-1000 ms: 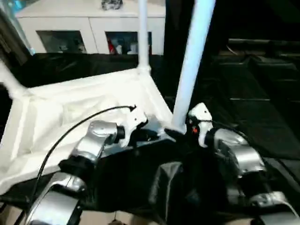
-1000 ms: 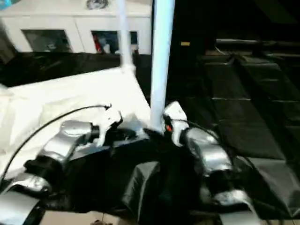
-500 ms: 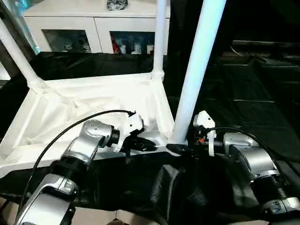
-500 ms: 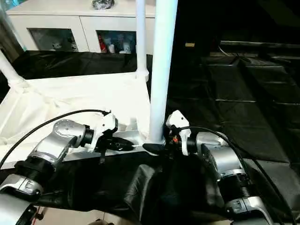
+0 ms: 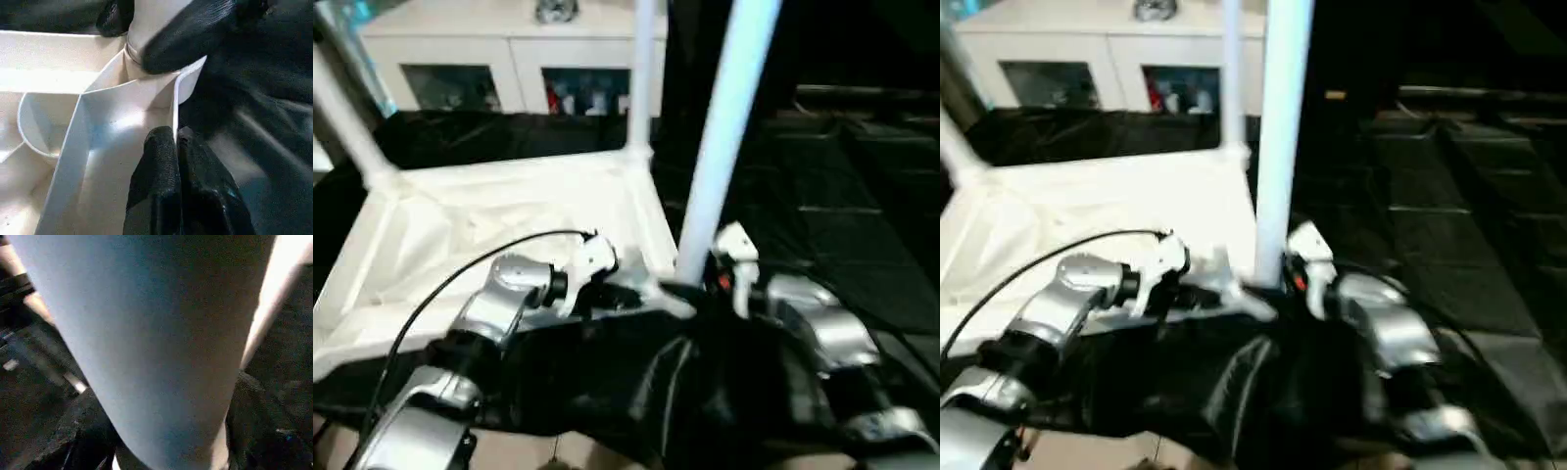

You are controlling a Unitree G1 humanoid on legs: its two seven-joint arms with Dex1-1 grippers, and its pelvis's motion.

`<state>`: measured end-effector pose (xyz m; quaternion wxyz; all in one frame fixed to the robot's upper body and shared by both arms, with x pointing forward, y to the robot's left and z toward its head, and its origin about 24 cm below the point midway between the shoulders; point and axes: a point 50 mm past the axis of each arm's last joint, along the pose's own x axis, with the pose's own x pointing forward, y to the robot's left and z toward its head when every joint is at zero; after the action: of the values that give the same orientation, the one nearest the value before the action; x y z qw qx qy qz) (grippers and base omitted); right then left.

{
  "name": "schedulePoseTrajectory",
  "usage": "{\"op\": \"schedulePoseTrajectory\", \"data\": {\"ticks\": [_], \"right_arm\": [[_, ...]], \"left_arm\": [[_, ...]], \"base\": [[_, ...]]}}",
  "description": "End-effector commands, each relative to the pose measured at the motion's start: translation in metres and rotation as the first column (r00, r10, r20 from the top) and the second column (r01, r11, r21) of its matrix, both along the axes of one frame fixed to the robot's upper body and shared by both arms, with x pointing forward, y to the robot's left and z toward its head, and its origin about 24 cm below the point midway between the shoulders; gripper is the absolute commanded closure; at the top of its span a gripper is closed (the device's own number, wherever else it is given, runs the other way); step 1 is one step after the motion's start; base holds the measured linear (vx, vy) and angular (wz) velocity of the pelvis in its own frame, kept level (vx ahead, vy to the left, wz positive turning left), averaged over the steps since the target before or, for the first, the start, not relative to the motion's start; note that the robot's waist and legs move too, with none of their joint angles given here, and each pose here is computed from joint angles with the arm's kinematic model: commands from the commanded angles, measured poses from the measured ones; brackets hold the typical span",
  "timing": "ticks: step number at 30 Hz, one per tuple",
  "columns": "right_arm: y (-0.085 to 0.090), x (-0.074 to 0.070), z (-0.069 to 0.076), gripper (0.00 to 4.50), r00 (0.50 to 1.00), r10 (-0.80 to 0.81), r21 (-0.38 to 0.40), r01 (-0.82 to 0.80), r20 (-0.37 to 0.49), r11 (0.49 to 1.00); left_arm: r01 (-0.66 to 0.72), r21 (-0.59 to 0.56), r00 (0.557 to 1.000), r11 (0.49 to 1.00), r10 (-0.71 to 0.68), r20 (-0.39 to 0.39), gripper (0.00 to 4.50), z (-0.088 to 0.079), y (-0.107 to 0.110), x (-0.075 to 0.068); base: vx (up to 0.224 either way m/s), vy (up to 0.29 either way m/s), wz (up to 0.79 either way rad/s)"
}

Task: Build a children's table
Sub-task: Rotate leg to tighten

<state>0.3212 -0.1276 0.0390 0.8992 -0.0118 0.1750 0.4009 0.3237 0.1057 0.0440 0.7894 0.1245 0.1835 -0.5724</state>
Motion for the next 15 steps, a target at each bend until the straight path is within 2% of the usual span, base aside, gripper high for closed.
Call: {"op": "schedulePoseTrajectory", "data": {"ticks": [1,5,6,7,8,11,12,14,15], "right_arm": [[0.019,-0.003,-0.033,1.93,0.977,-0.155,-0.102,0.141,-0.145,0.985],[0.028,0.002,-0.035,1.95,0.960,-0.238,-0.106,0.224,-0.148,0.969],[0.037,0.005,-0.034,1.95,0.958,-0.257,-0.109,0.244,-0.125,0.964],[0.038,0.006,-0.033,1.95,0.959,-0.256,-0.108,0.244,-0.121,0.964],[0.045,0.009,-0.028,1.95,0.968,-0.239,-0.092,0.232,-0.070,0.968],[0.048,0.010,-0.025,1.95,0.974,-0.224,-0.074,0.221,-0.044,0.973],[0.050,0.009,-0.023,1.40,0.980,-0.194,-0.044,0.192,-0.051,0.980],[0.052,0.007,-0.018,1.26,0.989,-0.129,0.034,0.132,-0.074,0.991],[0.052,0.007,-0.018,1.26,0.990,-0.120,0.039,0.123,-0.073,0.992]], "left_arm": [[-0.116,-0.064,0.989,0.991,0.121,0.088,4.50,0.021,-0.025,0.019],[-0.156,-0.077,0.982,0.985,0.163,0.097,4.50,0.023,-0.034,0.023],[-0.169,-0.092,0.978,0.981,0.179,0.104,4.50,0.025,-0.041,0.024],[-0.168,-0.093,0.978,0.981,0.178,0.105,4.50,0.025,-0.042,0.024],[-0.152,-0.106,0.980,0.983,0.164,0.113,4.50,0.026,-0.046,0.023],[-0.144,-0.113,0.981,0.983,0.157,0.114,4.50,0.027,-0.047,0.022],[-0.124,-0.120,0.983,0.985,0.138,0.117,4.50,0.027,-0.048,0.021],[-0.068,-0.130,0.989,0.989,0.085,0.125,4.50,0.028,-0.047,0.017],[-0.062,-0.132,0.989,0.989,0.079,0.124,4.50,0.028,-0.046,0.016]], "base": [[0.000,0.000,0.00],[0.000,0.000,0.00],[0.000,0.000,0.00],[0.000,0.000,0.00],[0.000,0.000,0.00],[0.000,0.000,0.00],[0.000,0.000,0.00],[0.000,0.000,0.00],[0.000,0.000,0.00]]}}
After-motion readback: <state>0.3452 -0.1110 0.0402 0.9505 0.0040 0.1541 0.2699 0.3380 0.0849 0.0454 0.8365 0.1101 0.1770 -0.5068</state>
